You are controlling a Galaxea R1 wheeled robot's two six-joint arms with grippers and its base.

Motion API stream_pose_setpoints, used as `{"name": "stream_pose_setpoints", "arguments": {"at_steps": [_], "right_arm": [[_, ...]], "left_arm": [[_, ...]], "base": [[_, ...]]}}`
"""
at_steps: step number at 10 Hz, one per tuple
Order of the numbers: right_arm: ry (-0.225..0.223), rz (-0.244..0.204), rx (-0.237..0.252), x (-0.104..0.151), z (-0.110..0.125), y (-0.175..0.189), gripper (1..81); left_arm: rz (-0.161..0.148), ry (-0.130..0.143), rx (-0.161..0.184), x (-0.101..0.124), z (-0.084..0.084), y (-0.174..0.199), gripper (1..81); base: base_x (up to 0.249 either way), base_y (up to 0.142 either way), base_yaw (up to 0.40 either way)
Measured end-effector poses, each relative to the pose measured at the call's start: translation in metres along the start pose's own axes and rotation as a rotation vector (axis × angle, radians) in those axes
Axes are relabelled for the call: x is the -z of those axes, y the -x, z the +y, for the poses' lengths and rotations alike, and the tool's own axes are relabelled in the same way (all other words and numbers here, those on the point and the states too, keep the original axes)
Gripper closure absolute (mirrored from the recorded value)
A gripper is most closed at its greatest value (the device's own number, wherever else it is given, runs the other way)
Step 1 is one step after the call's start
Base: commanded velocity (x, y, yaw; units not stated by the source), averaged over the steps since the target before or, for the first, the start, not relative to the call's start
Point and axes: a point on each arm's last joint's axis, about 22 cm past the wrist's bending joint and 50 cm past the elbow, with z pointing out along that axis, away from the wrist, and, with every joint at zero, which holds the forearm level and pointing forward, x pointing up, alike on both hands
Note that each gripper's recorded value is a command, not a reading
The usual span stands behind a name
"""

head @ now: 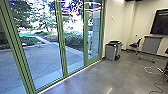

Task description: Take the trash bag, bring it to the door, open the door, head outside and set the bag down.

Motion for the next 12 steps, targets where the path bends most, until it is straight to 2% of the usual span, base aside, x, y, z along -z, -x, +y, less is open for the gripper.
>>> {"name": "stream_pose_setpoints", "arguments": {"at_steps": [12], "right_arm": [[0.000,0.000,0.000,-0.0001,-0.0003,-0.0001,1.0]], "left_arm": [[-0.001,0.000,0.000,-0.0001,-0.0001,0.0003,81.1]], "base": [[0.170,-0.075,0.000]]}}
